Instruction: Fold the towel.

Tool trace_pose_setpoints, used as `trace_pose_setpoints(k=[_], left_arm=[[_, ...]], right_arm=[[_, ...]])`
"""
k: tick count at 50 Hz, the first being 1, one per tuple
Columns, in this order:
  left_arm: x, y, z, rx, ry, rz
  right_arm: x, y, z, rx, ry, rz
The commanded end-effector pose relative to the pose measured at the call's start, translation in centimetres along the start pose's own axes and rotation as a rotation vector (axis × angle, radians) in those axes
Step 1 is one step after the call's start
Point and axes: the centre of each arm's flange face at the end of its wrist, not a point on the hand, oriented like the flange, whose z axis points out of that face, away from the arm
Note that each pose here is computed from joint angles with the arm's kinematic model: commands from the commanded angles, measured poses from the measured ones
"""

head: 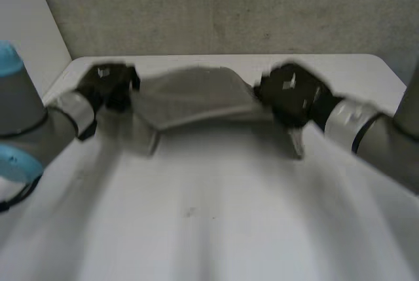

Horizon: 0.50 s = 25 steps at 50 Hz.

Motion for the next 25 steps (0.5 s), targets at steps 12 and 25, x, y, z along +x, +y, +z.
trace_pose_setpoints(k=[12,25], left_arm=[[-1.5,7.8,0.4,-0.198,0.003,0.273],[-0.1,3.0,-2.6,-0.106,-0.007,0.287]], right_arm=[[-5.0,6.9,3.1,-0.202,0.035,0.169],[-5.4,7.7,3.2,-0.225,0.062,0.199]])
